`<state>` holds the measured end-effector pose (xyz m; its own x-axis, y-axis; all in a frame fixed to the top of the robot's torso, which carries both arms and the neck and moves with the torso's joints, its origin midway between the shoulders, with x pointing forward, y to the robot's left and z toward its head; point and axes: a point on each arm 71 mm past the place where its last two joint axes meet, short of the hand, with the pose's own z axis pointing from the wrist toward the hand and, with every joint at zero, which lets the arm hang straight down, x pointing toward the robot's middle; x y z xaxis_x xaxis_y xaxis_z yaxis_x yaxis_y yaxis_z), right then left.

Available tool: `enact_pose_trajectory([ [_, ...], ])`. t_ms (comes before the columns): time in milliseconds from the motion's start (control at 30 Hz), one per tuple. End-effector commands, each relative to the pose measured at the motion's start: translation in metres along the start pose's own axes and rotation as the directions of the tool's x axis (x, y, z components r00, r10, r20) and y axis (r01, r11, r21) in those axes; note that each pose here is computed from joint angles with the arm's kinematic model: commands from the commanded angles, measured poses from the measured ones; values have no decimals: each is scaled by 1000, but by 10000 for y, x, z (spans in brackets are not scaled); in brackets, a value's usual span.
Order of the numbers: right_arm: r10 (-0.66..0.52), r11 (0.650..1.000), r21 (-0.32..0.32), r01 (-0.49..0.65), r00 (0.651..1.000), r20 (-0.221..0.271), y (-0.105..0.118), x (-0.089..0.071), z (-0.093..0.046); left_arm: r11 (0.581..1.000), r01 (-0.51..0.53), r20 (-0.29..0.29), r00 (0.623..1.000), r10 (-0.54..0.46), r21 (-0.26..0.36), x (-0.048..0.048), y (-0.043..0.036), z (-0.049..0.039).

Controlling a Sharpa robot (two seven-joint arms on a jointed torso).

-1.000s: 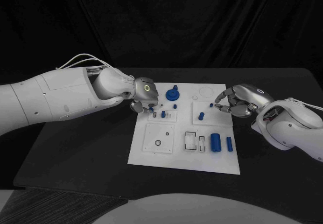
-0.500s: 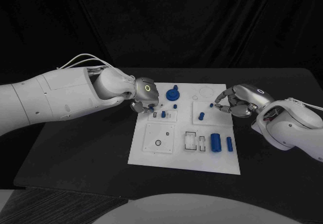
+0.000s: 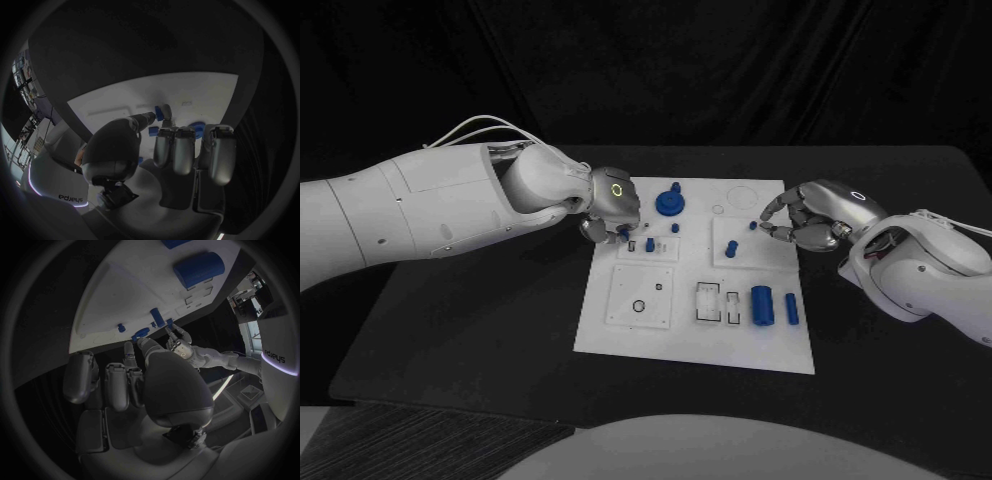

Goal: Assemble the parts on the task board

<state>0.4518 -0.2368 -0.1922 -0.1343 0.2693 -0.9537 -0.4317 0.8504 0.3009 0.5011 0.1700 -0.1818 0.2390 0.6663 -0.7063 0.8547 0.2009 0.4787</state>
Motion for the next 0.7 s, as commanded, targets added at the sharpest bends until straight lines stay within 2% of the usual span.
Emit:
enact_pose_trajectory([
  [33, -1, 1000, 10, 1, 1000, 1, -5, 5, -2, 1000, 8, -7, 1000, -8, 26, 5, -22, 5],
  [467, -1, 1000, 12, 1, 1000, 1, -10, 2, -7, 998, 50, 26, 998, -51, 36, 5, -45, -48],
  [700, -1, 1000, 17, 1, 1000, 1, -17, 0, -13, 994, 108, 49, 993, -107, -23, 0, -35, -102],
])
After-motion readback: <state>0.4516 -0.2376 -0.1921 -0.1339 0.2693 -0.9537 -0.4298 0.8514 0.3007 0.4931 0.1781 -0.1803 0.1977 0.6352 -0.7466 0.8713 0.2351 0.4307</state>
